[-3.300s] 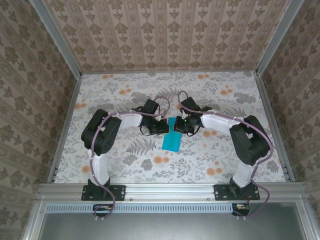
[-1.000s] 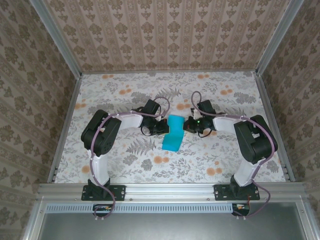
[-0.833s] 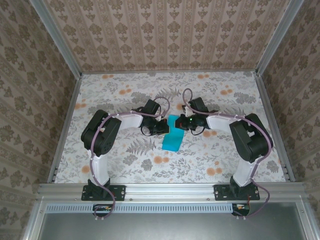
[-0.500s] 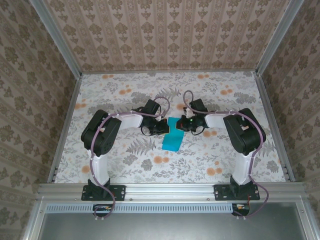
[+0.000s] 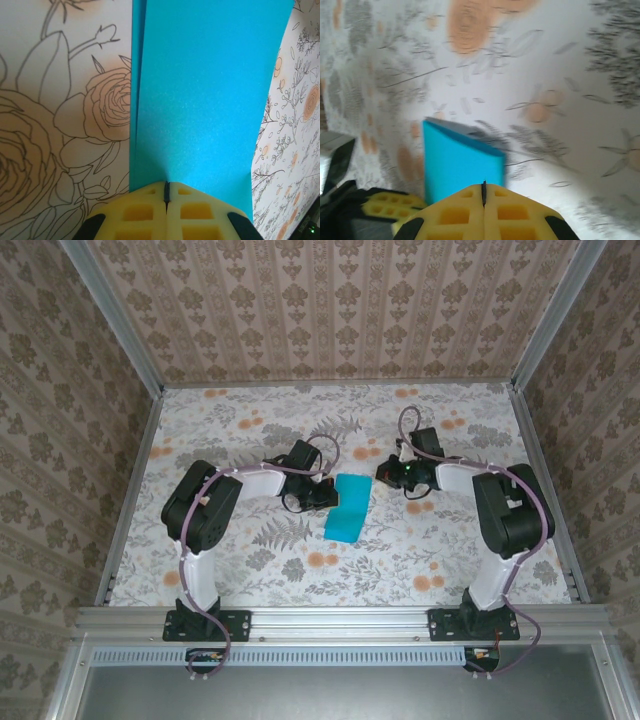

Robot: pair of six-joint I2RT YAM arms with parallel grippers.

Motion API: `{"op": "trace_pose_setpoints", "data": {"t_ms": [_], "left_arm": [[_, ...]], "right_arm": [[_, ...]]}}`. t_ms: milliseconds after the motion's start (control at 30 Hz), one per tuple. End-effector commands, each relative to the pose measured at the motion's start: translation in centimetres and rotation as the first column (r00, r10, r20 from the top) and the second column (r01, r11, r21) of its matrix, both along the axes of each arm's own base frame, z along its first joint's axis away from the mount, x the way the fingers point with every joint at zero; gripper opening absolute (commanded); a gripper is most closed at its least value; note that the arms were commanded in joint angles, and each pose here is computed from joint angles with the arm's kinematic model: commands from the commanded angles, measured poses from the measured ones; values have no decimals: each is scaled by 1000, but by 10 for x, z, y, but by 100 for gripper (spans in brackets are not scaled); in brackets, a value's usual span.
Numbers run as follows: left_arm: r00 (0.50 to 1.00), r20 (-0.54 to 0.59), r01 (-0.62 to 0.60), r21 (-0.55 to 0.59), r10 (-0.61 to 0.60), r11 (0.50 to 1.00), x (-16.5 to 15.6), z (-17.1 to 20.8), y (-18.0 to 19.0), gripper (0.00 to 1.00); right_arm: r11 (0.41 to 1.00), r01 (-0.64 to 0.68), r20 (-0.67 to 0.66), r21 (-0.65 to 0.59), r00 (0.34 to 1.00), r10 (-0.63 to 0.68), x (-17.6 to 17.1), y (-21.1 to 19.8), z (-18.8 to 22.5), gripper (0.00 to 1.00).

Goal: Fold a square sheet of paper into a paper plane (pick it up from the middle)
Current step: Fold the square sheet of paper in half at the center of the table.

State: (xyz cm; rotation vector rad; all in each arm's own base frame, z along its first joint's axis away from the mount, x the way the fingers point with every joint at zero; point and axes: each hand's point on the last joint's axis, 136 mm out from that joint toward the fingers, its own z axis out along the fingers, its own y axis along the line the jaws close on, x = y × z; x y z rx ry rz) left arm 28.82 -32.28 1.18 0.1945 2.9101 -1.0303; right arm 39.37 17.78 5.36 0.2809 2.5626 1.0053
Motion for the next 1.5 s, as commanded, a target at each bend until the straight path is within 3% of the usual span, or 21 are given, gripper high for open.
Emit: {"op": "trace_pose_setpoints", "data": {"t_ms": [0,200,433,567,700,833,1067,1467], "left_arm": [[972,-211,-3,431,104,903,-64,-92,89,0],[971,-214,-1,435,104,900,-66,-94,90,0],[972,-207,-7,442,110,897,-67,-93,93,0],[972,-209,-9,440,112,898,-68,-95,93,0],[973,-203,-9,434,108,901,-67,-93,91,0],[974,-199,-14,431,110,902,-66,-93,91,0],[977,-180,-25,430,113,903,-63,-93,89,0],[983,-155,-18,441,96,897,-64,-98,88,0]], "right_arm": [[998,-64,-7,17,998,64,-15,26,2,0],[997,-62,-72,41,995,64,-9,42,-24,0],[997,61,-158,-52,985,-68,2,-1,-56,0],[984,149,-136,-95,978,-161,11,-33,-50,0],[982,167,-64,-89,983,-173,15,-43,-16,0],[993,112,-37,-32,993,-113,-5,-28,11,0],[998,-38,-65,44,997,41,-65,29,19,0],[994,-88,-137,69,986,97,-99,67,-14,0]]}}
